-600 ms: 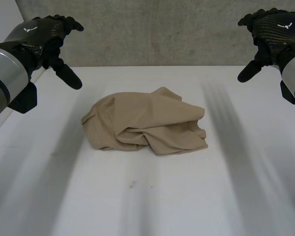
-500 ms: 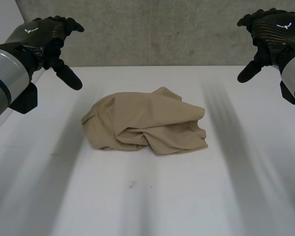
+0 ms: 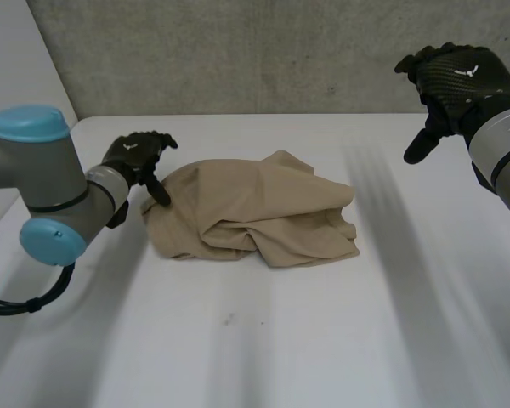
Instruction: Fold the shorts.
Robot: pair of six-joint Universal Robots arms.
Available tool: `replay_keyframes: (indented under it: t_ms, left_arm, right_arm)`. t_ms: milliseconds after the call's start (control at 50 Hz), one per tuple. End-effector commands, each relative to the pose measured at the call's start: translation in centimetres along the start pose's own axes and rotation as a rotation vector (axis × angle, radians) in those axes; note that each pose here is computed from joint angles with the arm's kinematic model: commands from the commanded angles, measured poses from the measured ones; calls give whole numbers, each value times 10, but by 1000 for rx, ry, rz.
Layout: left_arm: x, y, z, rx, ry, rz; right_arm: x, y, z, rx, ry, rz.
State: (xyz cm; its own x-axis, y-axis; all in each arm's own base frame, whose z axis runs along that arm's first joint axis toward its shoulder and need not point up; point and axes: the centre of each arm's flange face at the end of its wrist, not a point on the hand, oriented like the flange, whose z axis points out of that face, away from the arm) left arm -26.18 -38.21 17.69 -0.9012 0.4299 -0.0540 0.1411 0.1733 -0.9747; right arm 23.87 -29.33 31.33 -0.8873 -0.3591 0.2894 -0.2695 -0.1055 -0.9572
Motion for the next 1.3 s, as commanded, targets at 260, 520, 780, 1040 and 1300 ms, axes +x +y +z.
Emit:
replay_keyframes:
  t_ms: [260, 520, 780, 1040, 1300]
  left_arm:
    - [-18, 15, 24, -42, -57, -13]
    - [-96, -156, -37, 623, -508, 48]
    - [13, -191, -54, 861, -164, 65]
    - [179, -28, -46, 440, 554, -51]
    - [241, 39, -99, 178, 715, 97]
  right_arm:
    - [-5, 18, 7, -50, -15, -58]
    - [-5, 17, 7, -48, -15, -62]
    - [-4, 15, 6, -43, -11, -64]
    - [4, 4, 3, -11, 13, -65]
    - [4, 2, 2, -4, 12, -80]
